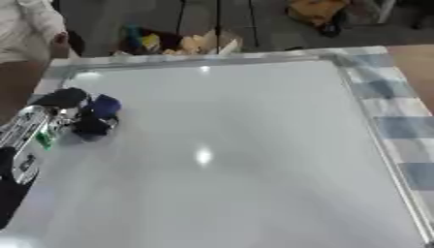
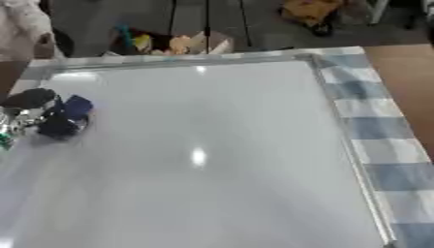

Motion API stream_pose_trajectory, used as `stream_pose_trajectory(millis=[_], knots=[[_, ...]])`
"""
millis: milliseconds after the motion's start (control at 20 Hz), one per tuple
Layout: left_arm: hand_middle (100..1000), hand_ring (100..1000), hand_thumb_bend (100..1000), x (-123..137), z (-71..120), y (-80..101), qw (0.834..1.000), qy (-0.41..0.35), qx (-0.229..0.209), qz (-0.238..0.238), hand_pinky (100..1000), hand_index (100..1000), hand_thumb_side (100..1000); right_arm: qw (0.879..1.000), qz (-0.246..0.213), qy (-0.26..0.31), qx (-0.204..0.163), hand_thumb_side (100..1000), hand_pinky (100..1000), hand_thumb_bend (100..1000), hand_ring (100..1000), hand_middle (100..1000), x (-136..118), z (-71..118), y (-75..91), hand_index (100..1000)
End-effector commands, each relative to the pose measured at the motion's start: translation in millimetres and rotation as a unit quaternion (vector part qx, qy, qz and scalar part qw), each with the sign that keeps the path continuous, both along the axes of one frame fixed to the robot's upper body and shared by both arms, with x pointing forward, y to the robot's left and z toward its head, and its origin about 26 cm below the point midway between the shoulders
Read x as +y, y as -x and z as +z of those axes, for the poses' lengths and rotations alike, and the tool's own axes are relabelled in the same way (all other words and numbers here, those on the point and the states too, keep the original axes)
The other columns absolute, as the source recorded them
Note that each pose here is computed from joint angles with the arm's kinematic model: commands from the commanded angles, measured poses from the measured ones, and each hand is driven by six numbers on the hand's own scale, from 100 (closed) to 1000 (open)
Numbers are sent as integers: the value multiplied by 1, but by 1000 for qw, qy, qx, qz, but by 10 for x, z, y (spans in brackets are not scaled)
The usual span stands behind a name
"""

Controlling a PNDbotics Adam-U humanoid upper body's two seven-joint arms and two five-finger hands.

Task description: Wipe the whiteboard clean with a brush.

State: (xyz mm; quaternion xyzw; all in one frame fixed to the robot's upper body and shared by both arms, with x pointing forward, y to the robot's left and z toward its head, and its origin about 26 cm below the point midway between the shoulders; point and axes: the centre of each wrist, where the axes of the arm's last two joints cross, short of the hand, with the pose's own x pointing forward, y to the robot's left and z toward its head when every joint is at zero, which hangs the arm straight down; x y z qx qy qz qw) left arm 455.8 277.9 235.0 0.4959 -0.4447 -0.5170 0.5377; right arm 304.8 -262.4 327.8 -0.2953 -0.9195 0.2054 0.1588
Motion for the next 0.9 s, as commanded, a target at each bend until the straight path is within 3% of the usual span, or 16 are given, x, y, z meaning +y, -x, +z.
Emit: stream_pose_trajectory(millis=[50,900], knots=[[580,611,207,56,40,-9,1000,-8,-6,12,428,417,713,1000,-1,5,-16,1000,829,100,846,761,-20,87,53,849],[554,596,145,413,-28,-23,996,-5,-19,88,412,347,725,1000,-6,4,-16,1000,830,100,846,758,-31,85,54,849]])
